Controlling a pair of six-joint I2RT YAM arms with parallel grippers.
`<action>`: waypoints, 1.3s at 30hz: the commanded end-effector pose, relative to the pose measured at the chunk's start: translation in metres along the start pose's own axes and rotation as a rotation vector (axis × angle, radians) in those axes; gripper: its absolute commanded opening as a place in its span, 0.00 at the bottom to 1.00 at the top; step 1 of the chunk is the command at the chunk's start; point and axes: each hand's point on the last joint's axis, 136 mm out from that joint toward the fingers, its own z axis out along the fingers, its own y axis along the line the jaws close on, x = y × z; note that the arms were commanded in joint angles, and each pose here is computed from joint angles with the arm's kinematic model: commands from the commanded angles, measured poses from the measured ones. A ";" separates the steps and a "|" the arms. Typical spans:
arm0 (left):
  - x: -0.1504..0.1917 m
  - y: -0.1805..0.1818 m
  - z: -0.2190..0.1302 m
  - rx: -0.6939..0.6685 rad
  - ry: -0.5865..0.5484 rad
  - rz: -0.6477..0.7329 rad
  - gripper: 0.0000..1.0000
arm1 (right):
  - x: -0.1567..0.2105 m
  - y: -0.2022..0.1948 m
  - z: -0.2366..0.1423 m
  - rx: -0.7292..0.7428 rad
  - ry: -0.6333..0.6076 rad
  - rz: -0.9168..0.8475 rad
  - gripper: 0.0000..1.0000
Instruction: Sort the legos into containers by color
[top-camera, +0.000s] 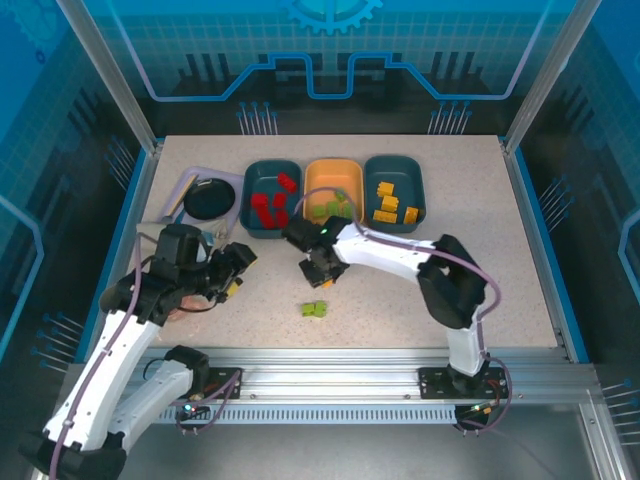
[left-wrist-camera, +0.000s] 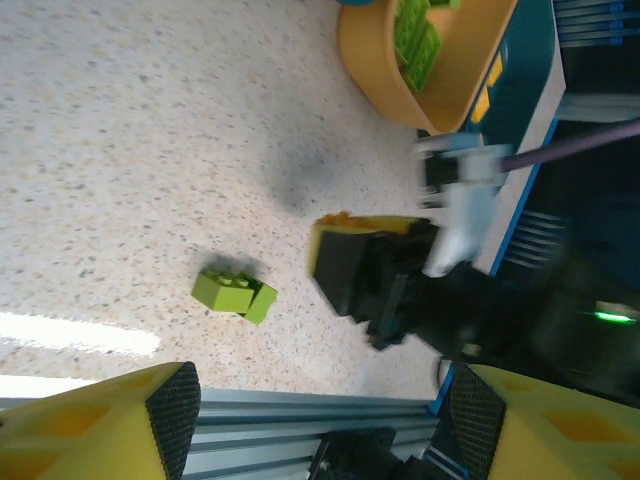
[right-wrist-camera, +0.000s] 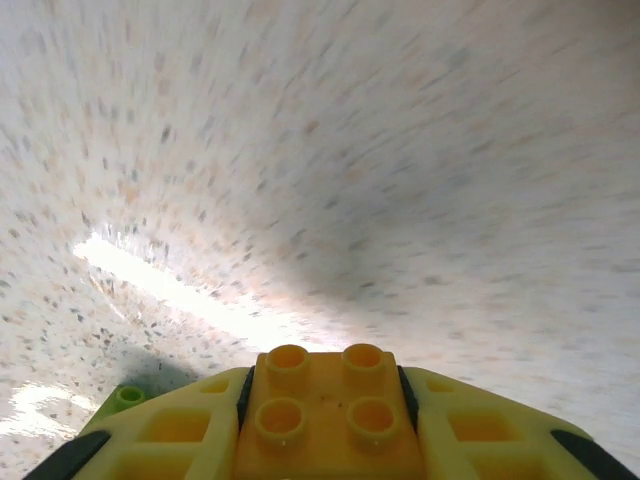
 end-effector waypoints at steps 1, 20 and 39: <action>0.005 -0.037 0.013 0.103 0.067 0.108 0.71 | -0.028 -0.057 -0.044 0.070 -0.123 0.122 0.33; -0.016 -0.195 0.124 0.223 0.184 0.345 0.70 | -0.124 -0.296 0.004 0.323 -0.167 0.500 0.32; -0.021 -0.203 0.157 0.188 0.218 0.346 0.70 | -0.126 -0.335 0.075 0.310 -0.034 0.558 0.45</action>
